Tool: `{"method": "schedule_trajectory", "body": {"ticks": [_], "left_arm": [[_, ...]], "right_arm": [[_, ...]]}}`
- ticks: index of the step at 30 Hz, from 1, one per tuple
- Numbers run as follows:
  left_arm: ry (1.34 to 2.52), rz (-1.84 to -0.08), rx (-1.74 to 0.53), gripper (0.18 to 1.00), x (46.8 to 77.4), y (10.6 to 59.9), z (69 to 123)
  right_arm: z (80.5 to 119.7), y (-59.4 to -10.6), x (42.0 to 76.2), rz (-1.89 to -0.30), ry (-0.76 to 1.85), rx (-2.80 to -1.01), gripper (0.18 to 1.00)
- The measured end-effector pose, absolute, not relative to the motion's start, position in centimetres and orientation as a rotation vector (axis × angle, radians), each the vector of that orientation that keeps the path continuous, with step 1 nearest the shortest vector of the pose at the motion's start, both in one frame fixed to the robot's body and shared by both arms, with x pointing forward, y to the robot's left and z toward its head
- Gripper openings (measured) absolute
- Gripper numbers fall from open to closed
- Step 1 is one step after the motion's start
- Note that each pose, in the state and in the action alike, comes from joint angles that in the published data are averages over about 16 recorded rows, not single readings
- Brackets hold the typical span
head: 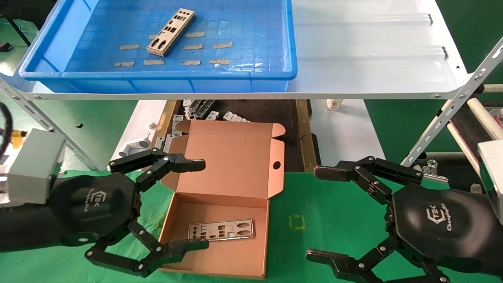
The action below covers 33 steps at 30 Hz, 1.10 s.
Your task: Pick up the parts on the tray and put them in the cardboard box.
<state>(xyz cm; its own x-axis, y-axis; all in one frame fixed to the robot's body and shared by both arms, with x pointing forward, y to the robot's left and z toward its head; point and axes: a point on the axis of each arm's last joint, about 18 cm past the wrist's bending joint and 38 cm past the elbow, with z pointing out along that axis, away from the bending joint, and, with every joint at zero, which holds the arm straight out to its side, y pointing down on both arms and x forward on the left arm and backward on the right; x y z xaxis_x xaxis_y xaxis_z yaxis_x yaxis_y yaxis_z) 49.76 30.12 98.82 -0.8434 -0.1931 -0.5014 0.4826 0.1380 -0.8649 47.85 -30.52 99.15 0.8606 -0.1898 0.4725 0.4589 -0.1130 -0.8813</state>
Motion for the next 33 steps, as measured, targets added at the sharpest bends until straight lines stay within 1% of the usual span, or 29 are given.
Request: {"method": "schedule_trajectory", "body": {"ticks": [4,10,17,33], "left_arm": [[1.920,-1.777,0.279,1.001,48.6,30.1,99.0],[1.923,-1.797,0.284,1.001,47.5,30.0,99.2],[1.924,-1.804,0.287,1.001,47.1,29.9,99.3],[1.923,-1.799,0.279,1.001,47.5,30.0,99.2]], "right_arm": [[99.1,-30.5,47.9,-0.557,-0.216,-1.594,0.961],[99.2,-30.5,47.9,-0.557,-0.216,-1.594,0.992],[99.2,-30.5,47.9,-0.557,-0.216,-1.594,1.000],[99.1,-30.5,47.9,-0.557,-0.216,-1.594,1.001]]}}
